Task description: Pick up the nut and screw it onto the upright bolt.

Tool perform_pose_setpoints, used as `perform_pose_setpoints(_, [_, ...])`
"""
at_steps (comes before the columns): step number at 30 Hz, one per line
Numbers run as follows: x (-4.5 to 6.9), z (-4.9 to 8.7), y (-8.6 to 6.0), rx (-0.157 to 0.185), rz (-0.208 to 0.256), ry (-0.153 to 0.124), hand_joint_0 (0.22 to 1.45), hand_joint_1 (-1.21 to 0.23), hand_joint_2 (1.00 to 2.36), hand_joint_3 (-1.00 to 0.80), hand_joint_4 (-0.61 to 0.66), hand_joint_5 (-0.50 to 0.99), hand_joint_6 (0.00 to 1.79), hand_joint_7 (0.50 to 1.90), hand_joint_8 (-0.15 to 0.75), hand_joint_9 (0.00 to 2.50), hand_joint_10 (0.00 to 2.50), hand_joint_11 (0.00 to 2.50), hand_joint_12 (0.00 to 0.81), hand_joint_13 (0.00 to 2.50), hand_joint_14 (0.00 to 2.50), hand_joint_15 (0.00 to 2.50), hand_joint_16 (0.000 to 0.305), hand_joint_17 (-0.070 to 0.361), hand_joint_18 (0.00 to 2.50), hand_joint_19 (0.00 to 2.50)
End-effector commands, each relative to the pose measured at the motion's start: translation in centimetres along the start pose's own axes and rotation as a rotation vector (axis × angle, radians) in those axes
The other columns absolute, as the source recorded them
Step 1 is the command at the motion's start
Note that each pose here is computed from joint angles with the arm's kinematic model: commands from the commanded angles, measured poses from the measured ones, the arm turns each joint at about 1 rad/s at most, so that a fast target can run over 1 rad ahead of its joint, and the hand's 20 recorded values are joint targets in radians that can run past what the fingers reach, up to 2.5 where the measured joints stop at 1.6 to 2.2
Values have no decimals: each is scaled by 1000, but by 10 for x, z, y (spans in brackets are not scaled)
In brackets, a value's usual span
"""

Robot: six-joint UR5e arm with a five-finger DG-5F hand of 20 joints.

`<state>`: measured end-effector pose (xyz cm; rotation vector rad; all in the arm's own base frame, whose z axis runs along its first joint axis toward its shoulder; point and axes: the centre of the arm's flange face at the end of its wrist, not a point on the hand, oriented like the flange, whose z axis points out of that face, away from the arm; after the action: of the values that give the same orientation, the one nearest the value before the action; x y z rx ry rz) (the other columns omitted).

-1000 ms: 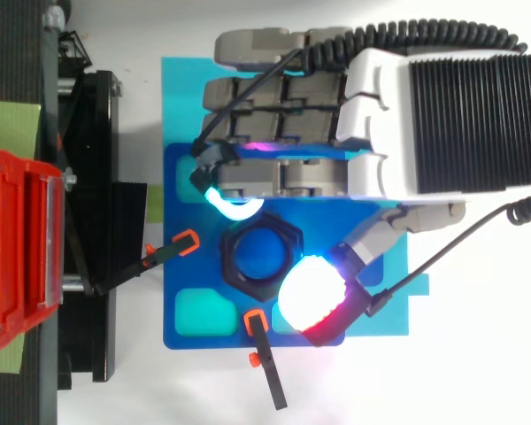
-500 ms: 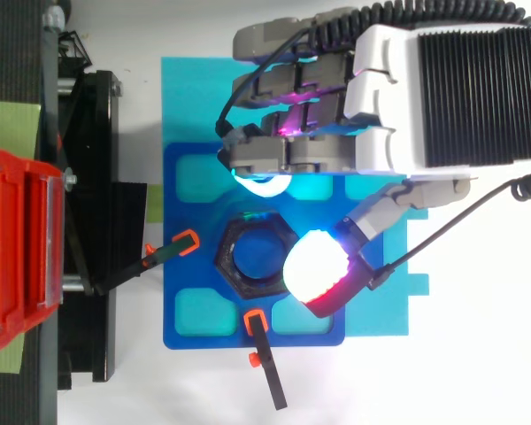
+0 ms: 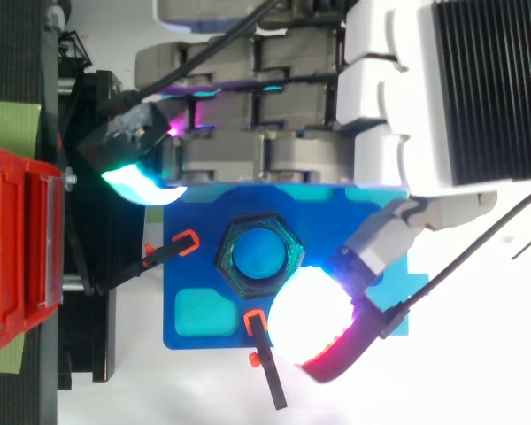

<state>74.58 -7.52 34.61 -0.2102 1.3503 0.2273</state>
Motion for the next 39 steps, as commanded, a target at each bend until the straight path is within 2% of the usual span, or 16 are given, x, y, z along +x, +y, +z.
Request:
perform_pose_setpoints(1, [26, 10, 11, -14, 13, -3, 469, -113, 1000, -500, 138, -153, 501, 603, 190, 496, 0, 0, 258, 400, 0, 0, 30, 68, 126, 0])
perform_pose_setpoints(2, [29, 11, 13, -17, 19, 0, 469, -108, 1000, -500, 139, -155, 501, 598, 189, 484, 0, 0, 263, 382, 0, 0, 30, 69, 103, 0])
perform_pose_setpoints(3, [38, 13, 18, -25, 41, 6, 469, -106, 1000, -500, 138, -156, 501, 598, 192, 476, 0, 0, 266, 375, 0, 0, 31, 69, 92, 0])
perform_pose_setpoints(7, [37, 18, 23, -21, 67, -13, 468, -90, 1000, -500, 141, -158, 501, 597, 190, 450, 0, 0, 274, 350, 0, 0, 32, 71, 64, 0])
perform_pose_setpoints(9, [37, 19, 27, -17, 69, -9, 468, -84, 1000, -500, 140, -156, 501, 605, 191, 447, 0, 0, 274, 348, 0, 0, 32, 71, 61, 0])
perform_pose_setpoints(12, [40, 18, 31, -19, 75, 16, 468, -83, 1000, -500, 156, -143, 502, 675, 199, 446, 0, 0, 276, 347, 0, 0, 32, 72, 58, 0])
perform_pose_setpoints(18, [44, 15, 32, -17, 80, 48, 471, -81, 1000, -500, 185, -115, 503, 849, 219, 468, 0, 0, 283, 368, 0, 0, 32, 72, 76, 0])
perform_pose_setpoints(20, [48, 11, 34, -17, 84, 73, 472, -82, 1000, -500, 205, -106, 504, 903, 225, 476, 0, 0, 283, 378, 0, 0, 32, 72, 81, 0])
perform_pose_setpoints(21, [53, 7, 36, -19, 85, 99, 473, -83, 1000, -500, 210, -104, 503, 908, 226, 484, 0, 0, 281, 383, 0, 0, 32, 71, 86, 0])
perform_pose_setpoints(22, [53, 7, 36, -19, 85, 99, 474, -85, 1000, -500, 213, -102, 504, 924, 229, 494, 0, 0, 282, 392, 0, 0, 32, 71, 92, 0])
perform_pose_setpoints(23, [57, 4, 37, -22, 83, 112, 474, -85, 1000, -500, 216, -102, 504, 926, 230, 498, 0, 0, 282, 393, 0, 0, 31, 70, 106, 0])
perform_pose_setpoints(26, [60, 1, 33, -15, 80, 117, 477, -92, 1000, -500, 221, -91, 504, 975, 233, 520, 0, 0, 279, 418, 0, 0, 31, 69, 119, 0])
perform_pose_setpoints(31, [59, -1, 28, -13, 79, 115, 480, -97, 1000, -500, 233, -81, 504, 1029, 239, 558, 0, 0, 275, 449, 0, 0, 30, 67, 157, 0])
perform_pose_setpoints(37, [61, -4, 24, -6, 77, 133, 485, -108, 1000, -500, 250, -72, 504, 1108, 244, 581, 0, 0, 266, 473, 0, 0, 29, 65, 177, 0])
perform_pose_setpoints(39, [60, -4, 24, -6, 74, 132, 487, -113, 1000, -500, 240, -60, 504, 1181, 245, 589, 0, 0, 265, 484, 0, 0, 28, 63, 185, 0])
